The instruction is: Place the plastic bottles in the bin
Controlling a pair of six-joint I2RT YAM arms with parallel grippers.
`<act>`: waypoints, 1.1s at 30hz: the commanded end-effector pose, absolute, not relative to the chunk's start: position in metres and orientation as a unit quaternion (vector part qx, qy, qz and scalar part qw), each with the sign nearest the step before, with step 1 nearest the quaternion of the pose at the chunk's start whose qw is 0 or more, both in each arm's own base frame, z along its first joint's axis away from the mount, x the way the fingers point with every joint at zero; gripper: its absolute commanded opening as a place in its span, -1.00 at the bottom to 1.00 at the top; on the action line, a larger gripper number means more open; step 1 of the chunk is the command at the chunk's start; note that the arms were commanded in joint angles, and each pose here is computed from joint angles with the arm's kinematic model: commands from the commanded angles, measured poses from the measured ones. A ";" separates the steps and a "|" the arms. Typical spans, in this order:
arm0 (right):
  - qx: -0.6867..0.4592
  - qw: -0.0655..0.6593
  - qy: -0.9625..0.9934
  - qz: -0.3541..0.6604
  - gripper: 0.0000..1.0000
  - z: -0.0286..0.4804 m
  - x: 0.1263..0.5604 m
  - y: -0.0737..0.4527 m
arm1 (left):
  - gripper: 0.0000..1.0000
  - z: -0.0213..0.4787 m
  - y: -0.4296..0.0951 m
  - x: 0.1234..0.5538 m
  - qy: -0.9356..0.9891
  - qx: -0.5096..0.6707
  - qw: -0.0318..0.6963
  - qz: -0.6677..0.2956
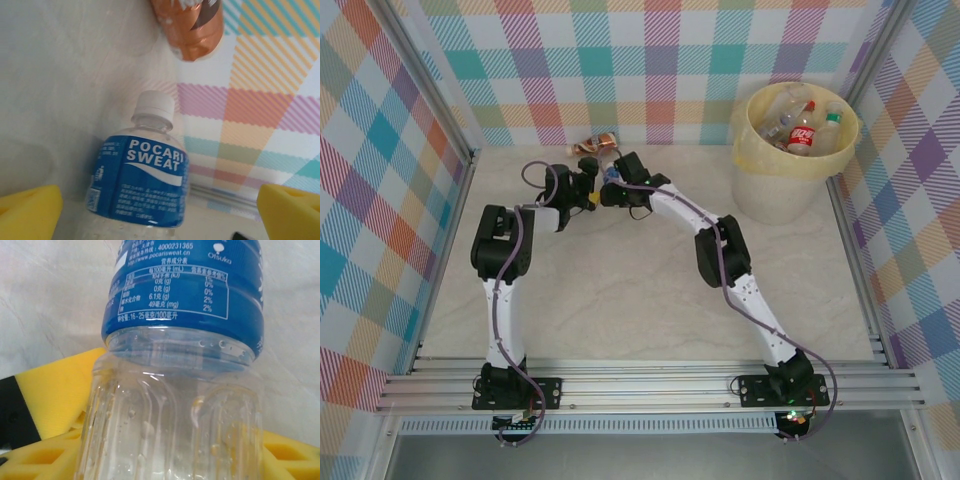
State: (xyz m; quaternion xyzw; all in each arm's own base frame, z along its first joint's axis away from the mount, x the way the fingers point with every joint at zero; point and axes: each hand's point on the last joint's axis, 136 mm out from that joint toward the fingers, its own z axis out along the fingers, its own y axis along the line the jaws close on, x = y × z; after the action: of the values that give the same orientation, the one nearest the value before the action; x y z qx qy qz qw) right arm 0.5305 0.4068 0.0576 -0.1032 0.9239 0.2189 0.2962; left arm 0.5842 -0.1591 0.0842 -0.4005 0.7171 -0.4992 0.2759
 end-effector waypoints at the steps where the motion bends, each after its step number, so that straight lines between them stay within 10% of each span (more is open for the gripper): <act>1: -0.131 0.407 0.870 0.245 0.14 0.186 0.527 0.395 | 1.00 0.104 -0.167 0.556 0.756 -0.368 0.262 -0.473; 16: -0.079 0.604 0.773 0.176 0.11 0.403 0.443 0.180 | 1.00 0.184 -0.119 0.483 0.811 -0.310 0.365 -0.335; 33: 0.131 0.560 0.813 0.098 0.23 0.391 0.482 -0.036 | 1.00 0.175 -0.109 0.459 0.828 -0.312 0.358 -0.299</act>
State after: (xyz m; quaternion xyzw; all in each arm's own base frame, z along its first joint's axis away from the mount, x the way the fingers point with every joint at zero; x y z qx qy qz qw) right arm 0.4747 -0.0381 0.3865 0.1300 0.8093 0.0757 0.5678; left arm 0.4661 -0.1096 0.1660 -0.3223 0.8250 -0.3079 0.3473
